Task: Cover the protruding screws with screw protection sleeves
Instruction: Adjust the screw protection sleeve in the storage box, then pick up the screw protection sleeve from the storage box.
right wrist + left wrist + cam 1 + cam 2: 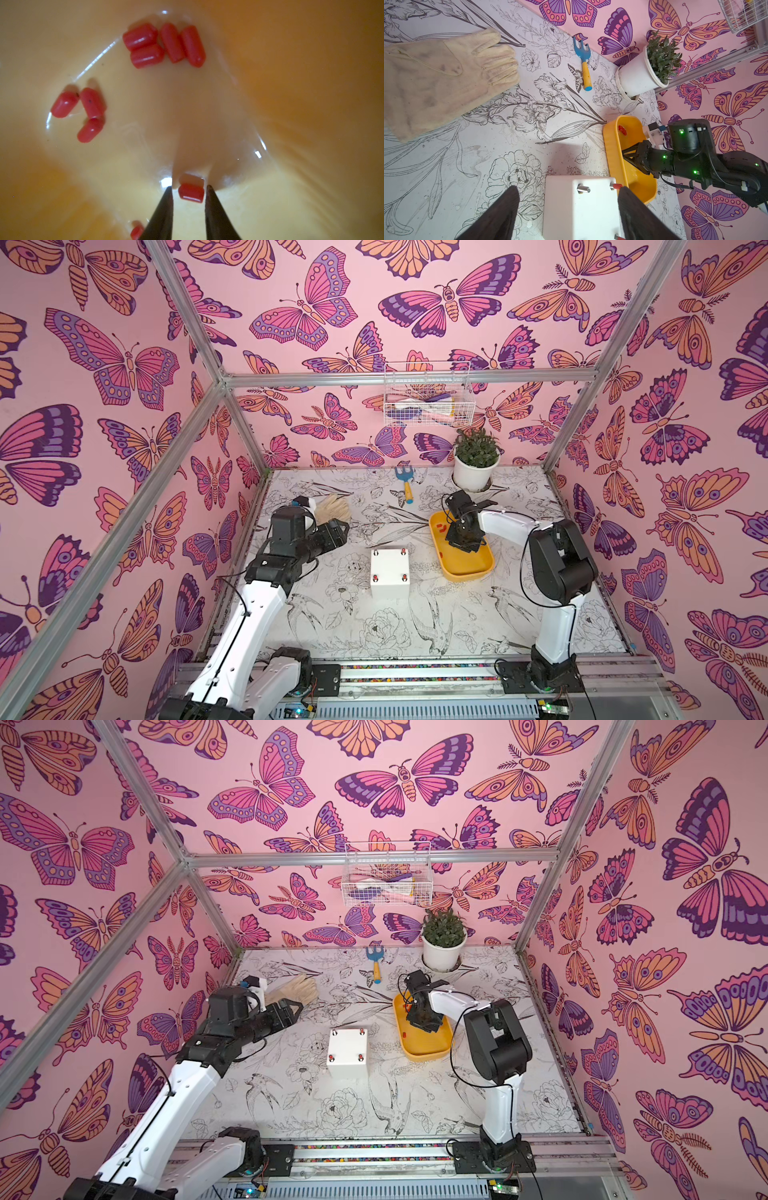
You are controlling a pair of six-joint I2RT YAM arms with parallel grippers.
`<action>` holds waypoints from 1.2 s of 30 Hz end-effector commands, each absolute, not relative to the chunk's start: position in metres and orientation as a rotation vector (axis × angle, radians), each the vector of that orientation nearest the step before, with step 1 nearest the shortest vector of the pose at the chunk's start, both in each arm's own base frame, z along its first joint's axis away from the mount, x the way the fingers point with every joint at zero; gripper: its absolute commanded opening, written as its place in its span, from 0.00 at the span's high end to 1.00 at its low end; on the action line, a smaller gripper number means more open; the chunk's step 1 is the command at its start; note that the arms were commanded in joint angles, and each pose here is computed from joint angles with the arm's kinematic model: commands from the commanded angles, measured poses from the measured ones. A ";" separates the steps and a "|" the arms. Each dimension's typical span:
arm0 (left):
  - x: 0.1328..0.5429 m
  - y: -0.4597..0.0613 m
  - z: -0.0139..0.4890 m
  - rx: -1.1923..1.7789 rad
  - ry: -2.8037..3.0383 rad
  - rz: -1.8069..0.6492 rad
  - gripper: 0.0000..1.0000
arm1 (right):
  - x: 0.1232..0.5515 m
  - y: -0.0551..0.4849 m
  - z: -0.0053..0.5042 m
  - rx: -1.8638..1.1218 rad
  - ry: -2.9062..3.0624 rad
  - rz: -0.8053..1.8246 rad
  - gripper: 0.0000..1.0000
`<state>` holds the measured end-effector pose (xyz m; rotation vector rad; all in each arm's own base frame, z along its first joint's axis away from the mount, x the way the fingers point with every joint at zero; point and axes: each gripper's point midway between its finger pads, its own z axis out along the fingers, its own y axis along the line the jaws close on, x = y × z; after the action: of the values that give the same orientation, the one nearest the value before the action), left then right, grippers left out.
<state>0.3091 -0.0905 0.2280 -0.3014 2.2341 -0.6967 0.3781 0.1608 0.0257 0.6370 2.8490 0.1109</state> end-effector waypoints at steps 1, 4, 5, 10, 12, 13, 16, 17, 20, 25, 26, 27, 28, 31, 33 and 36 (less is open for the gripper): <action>0.303 -0.086 0.221 -0.331 2.248 -0.684 0.22 | 0.377 0.162 0.023 0.642 2.864 0.112 0.69; 0.301 -0.085 0.219 -0.344 2.248 -0.686 0.22 | 0.376 0.160 0.030 0.613 2.864 0.101 0.67; 0.301 -0.085 0.218 -0.346 2.248 -0.683 0.22 | 0.376 0.159 0.033 0.602 2.861 0.095 0.66; 0.299 -0.082 0.216 -0.360 2.244 -0.672 0.22 | 0.377 0.154 0.056 0.503 2.851 0.062 0.65; 0.299 -0.082 0.217 -0.363 2.241 -0.671 0.22 | 0.377 0.154 0.064 0.447 2.858 0.054 0.65; 0.299 -0.082 0.217 -0.365 2.242 -0.671 0.22 | 0.378 0.155 0.068 0.408 2.861 0.051 0.65; 0.299 -0.080 0.217 -0.368 2.238 -0.665 0.22 | 0.386 0.164 0.082 0.192 2.867 0.088 0.66; 0.299 -0.080 0.217 -0.369 2.237 -0.664 0.22 | 0.388 0.167 0.085 0.114 2.871 0.089 0.67; 0.299 -0.080 0.218 -0.371 2.234 -0.660 0.23 | 0.394 0.168 0.088 -0.131 2.909 0.052 0.69; 0.300 -0.080 0.219 -0.366 2.234 -0.659 0.23 | 0.405 0.164 0.072 -0.422 2.925 -0.040 0.70; 0.300 -0.080 0.219 -0.366 2.235 -0.658 0.22 | 0.405 0.164 0.068 -0.452 2.926 -0.041 0.70; 0.301 -0.080 0.220 -0.365 2.234 -0.659 0.23 | 0.407 0.164 0.062 -0.470 2.927 -0.042 0.69; 0.301 -0.080 0.221 -0.364 2.234 -0.656 0.23 | 0.409 0.162 0.057 -0.470 2.937 -0.047 0.68; 0.302 -0.080 0.221 -0.362 2.237 -0.652 0.23 | 0.410 0.154 0.044 -0.445 2.969 -0.038 0.67; 0.302 -0.080 0.221 -0.361 2.240 -0.650 0.23 | 0.408 0.149 0.038 -0.431 2.983 -0.037 0.66; 0.303 -0.079 0.219 -0.367 2.245 -0.647 0.23 | 0.404 0.146 0.035 -0.433 2.984 -0.040 0.66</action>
<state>0.3022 -0.0840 0.2208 -0.3472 2.2354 -0.6702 0.4087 0.1506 0.0339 -0.3962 2.9788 -0.0406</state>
